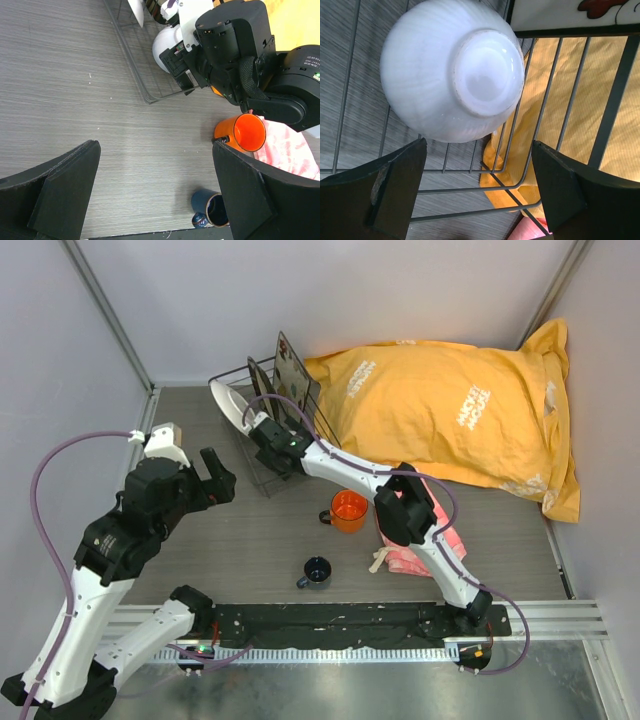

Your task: Load the mixed dishes into the dish rack

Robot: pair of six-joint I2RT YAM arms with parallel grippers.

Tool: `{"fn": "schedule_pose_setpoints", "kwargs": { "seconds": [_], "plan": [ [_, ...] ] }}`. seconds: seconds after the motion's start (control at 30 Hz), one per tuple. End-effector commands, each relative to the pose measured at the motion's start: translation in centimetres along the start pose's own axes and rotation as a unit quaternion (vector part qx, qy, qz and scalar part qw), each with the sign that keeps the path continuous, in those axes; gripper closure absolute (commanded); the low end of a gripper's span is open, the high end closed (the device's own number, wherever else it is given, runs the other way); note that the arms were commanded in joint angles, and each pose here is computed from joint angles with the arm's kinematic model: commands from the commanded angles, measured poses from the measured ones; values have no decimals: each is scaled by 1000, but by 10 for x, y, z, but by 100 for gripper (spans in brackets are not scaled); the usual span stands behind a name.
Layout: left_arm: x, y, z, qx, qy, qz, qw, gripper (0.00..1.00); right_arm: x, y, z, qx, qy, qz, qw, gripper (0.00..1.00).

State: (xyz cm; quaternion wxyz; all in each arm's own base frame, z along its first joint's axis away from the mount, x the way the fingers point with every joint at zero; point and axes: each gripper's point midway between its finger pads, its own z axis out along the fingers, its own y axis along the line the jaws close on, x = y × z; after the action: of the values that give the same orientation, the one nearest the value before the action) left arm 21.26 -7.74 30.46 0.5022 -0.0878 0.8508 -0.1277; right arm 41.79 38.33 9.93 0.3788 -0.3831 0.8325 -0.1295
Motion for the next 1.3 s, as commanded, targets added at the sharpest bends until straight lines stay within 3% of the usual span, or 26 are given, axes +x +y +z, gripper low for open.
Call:
{"fn": "schedule_pose_setpoints", "kwargs": {
  "seconds": [0.0, 0.77, 0.87, 1.03, 1.27],
  "plan": [
    [-9, -2, -2, 7, -19, -3, 1000, 0, -20, -5, -23, -14, -26, 10, 1000, 9],
    [-9, -4, -2, 11, -19, -1, 1000, 0, -104, -38, -91, -90, -179, 191, 961, 11],
    [-9, -3, -2, 9, -18, -1, 1000, 0, -113, -32, -94, -113, -189, 201, 954, 20],
    [-9, -1, -3, 5, -20, -1, 1000, 0, -118, -12, -86, -153, -185, 206, 949, 45],
    [-6, 1, -3, 3, -17, 1, 1000, 0, -117, 12, -70, -187, -173, 212, 944, 48]
  ]
}}
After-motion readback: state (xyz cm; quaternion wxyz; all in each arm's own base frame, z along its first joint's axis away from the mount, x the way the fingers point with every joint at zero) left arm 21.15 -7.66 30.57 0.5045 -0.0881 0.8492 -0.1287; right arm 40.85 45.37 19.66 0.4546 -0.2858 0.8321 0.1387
